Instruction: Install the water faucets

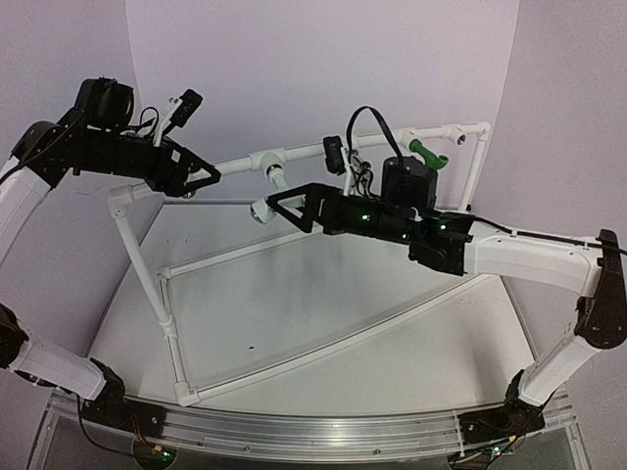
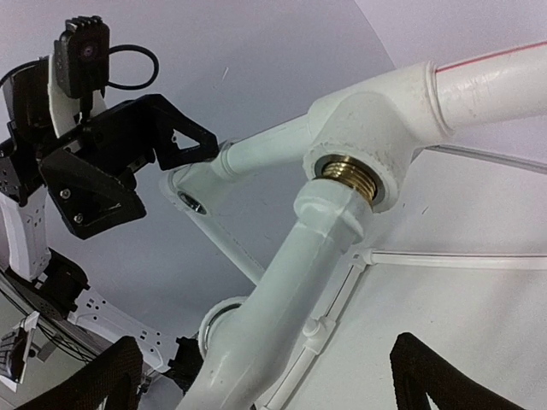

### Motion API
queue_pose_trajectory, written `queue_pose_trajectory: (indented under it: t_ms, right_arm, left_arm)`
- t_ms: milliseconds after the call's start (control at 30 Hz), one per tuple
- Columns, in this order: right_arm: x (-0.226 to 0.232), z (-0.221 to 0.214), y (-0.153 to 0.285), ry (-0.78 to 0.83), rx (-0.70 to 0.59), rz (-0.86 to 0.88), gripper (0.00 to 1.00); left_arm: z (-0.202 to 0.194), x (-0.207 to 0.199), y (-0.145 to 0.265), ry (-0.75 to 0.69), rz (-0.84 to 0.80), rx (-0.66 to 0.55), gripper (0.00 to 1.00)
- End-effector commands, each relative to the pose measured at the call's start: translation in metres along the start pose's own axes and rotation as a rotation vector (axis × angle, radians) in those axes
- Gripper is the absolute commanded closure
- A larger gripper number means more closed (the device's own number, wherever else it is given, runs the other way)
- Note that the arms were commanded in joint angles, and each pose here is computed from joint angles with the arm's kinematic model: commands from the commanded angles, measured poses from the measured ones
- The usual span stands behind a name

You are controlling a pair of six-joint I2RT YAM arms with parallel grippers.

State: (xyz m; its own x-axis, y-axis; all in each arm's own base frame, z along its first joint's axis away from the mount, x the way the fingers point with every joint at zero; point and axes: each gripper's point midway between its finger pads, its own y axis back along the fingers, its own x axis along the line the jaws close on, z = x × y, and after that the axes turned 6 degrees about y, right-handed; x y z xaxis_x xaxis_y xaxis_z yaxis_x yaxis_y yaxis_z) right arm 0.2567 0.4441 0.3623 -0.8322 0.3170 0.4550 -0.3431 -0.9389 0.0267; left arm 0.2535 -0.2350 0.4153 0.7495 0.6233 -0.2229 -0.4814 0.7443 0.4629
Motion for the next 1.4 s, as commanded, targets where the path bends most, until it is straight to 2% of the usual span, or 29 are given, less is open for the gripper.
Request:
queue_pose_trajectory:
  t_ms: [0,233,333,600,800,933,1100,1367]
  right_arm:
    - [0.014,0.029,0.031,0.174,-0.075,-0.022,0.02]
    - [0.017,0.043,0.07,0.428,-0.073,-0.116,0.02]
    - [0.016,0.043,0.08,0.583,-0.025,-0.159,0.02]
    - [0.058,0.039,0.068,1.243,0.162,-0.305,0.02]
    - [0.076,0.014,0.054,1.645,0.355,-0.454,0.02]
    - [0.068,0.001,0.04,1.759,0.468,-0.564,0.02]
    - [0.055,0.001,0.025,1.804,0.517,-0.724,0.02]
    - [0.05,0.0,0.015,1.815,0.469,-0.846,0.02]
  left_arm:
    - [0.005,0.008,-0.005,-0.004,0.037,-0.006,0.23]
    - [0.013,0.021,-0.007,0.031,0.107,-0.033,0.22]
    - [0.017,0.028,-0.01,0.062,0.141,-0.032,0.2]
    - [0.031,0.054,-0.015,0.188,0.28,-0.004,0.19]
    - [0.034,0.054,-0.015,0.207,0.275,-0.02,0.19]
    - [0.036,0.052,-0.01,0.2,0.27,-0.055,0.18]
    - [0.037,0.048,-0.008,0.191,0.251,-0.081,0.18]
    - [0.033,0.045,-0.005,0.194,0.235,-0.098,0.18]
